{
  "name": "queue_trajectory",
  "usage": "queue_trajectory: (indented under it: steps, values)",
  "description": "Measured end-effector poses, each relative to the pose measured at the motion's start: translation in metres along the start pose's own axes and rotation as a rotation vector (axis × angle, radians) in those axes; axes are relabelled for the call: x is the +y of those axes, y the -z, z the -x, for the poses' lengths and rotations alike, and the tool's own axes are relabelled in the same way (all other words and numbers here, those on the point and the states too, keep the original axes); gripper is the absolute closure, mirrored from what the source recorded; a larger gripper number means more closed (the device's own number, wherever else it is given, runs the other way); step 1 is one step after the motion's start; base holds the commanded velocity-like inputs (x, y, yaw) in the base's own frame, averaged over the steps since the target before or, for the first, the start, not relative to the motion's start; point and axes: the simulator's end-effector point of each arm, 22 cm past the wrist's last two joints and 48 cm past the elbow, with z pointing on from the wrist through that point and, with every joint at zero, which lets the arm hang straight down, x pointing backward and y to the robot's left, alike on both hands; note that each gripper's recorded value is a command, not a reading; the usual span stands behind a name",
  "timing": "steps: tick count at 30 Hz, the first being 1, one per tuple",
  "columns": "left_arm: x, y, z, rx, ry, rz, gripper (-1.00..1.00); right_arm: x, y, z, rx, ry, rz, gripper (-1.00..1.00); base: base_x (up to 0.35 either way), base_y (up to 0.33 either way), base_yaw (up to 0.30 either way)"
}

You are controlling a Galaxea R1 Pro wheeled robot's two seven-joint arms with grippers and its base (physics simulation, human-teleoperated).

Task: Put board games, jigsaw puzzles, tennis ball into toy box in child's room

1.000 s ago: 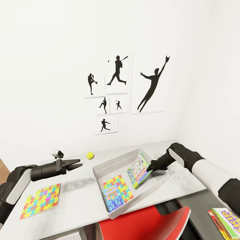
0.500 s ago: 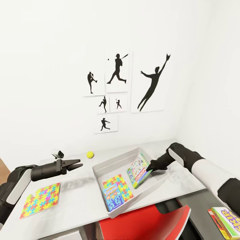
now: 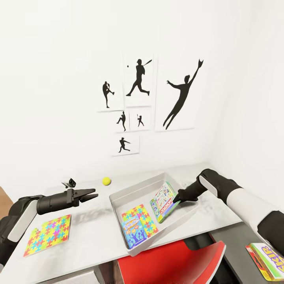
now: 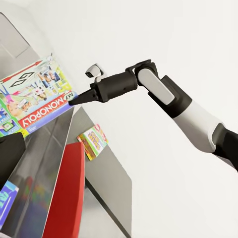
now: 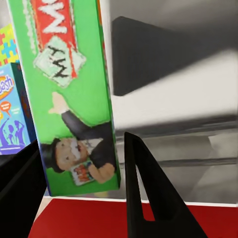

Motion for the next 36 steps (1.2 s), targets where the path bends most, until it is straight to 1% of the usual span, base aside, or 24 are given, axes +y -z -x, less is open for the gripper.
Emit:
queue_trajectory:
  steps: [7,12,16,36]
  values:
    - [0.000,0.000,0.000,0.000,0.001,0.000,-1.00,0.002,0.000,0.001,-0.002,-0.003,0.010,1.00,0.000,0.000,0.000]
    - [0.002,0.000,0.000,0.001,0.003,0.001,-1.00,0.013,-0.001,0.000,0.000,-0.004,0.065,1.00,0.000,0.000,0.000]
    - [0.003,-0.001,-0.001,0.001,0.006,0.001,-1.00,0.016,-0.002,-0.001,0.004,-0.003,0.081,1.00,0.000,0.000,0.000]
    - [0.006,-0.002,-0.002,0.004,0.013,0.002,-1.00,0.014,-0.006,-0.003,0.014,-0.004,0.080,1.00,0.000,0.000,0.000]
